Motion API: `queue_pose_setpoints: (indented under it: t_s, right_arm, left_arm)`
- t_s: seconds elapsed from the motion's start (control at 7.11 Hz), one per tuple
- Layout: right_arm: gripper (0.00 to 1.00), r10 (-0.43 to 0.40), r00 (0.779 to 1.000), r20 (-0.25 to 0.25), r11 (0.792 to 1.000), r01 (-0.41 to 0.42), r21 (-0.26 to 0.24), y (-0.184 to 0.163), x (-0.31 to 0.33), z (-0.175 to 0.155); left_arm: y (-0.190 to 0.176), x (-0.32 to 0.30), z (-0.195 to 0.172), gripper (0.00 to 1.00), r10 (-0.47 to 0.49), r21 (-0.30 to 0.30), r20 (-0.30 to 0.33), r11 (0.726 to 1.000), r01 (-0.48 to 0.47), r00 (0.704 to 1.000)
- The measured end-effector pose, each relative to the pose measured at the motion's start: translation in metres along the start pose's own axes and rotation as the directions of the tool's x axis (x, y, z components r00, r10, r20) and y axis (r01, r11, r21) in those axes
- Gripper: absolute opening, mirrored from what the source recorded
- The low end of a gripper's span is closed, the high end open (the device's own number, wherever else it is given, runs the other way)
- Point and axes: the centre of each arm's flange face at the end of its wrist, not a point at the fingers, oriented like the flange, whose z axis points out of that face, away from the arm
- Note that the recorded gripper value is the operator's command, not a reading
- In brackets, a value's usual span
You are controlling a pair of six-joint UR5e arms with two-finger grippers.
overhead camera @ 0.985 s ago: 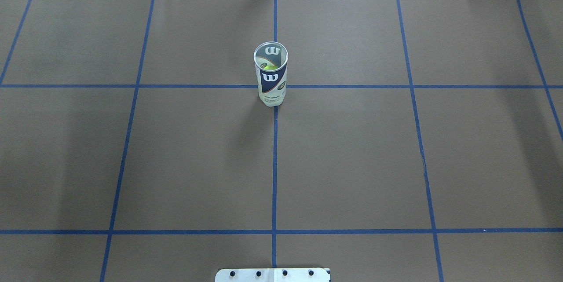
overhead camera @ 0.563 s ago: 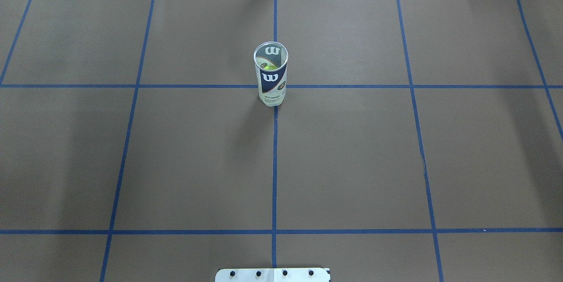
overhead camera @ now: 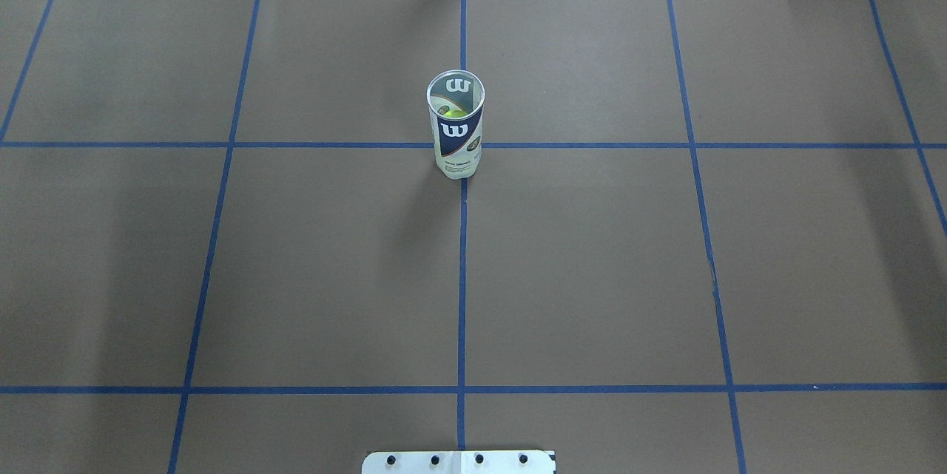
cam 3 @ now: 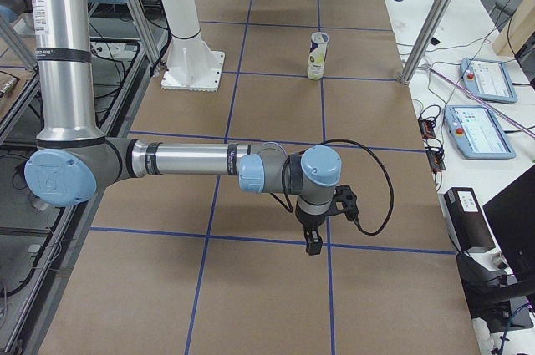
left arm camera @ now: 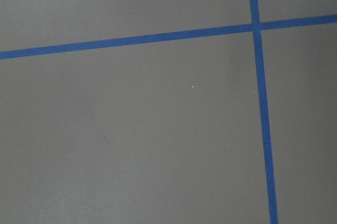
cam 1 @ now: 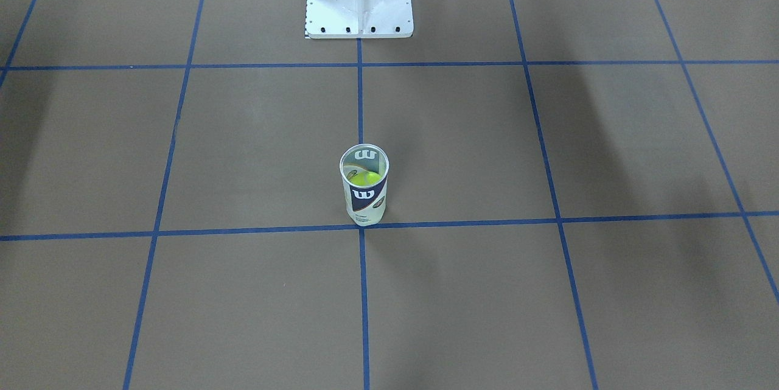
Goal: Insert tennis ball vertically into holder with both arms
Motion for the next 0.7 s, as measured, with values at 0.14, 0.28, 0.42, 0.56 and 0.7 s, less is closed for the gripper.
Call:
queue_pose_setpoints:
  t_s: [0.14, 0.28, 0.42, 0.56, 0.7]
  right_arm:
    - [1.0, 0.006, 1.0, 0.001, 1.0, -0.006, -0.006, 0.0049, 0.0017, 0.0031]
    - [1.0, 0.011, 1.0, 0.001, 1.0, -0.011, -0.009, 0.0077, 0.0026, 0.0048]
    - [1.0, 0.013, 1.0, 0.001, 1.0, -0.013, -0.01, 0.0088, 0.003, 0.0054]
    - [1.0, 0.015, 1.0, 0.0, 1.0, -0.015, -0.011, 0.009, 0.0031, 0.0056]
    - [1.0, 0.015, 1.0, 0.0, 1.0, -0.015, -0.011, 0.0091, 0.003, 0.0055]
  left_arm:
    - [-0.0013, 0.0018, -0.0019, 0.99, 0.018, 0.018, 0.002, 1.0, -0.018, 1.0]
    - [-0.0022, 0.0028, -0.0029, 0.99, 0.031, 0.032, 0.004, 0.999, -0.031, 1.0]
    - [-0.0026, 0.0034, -0.0037, 0.99, 0.037, 0.039, 0.005, 0.999, -0.038, 0.999]
    - [-0.0026, 0.0035, -0.0037, 0.99, 0.039, 0.041, 0.005, 0.998, -0.04, 0.999]
    - [-0.0023, 0.0032, -0.0031, 0.99, 0.039, 0.041, 0.005, 0.998, -0.039, 0.999]
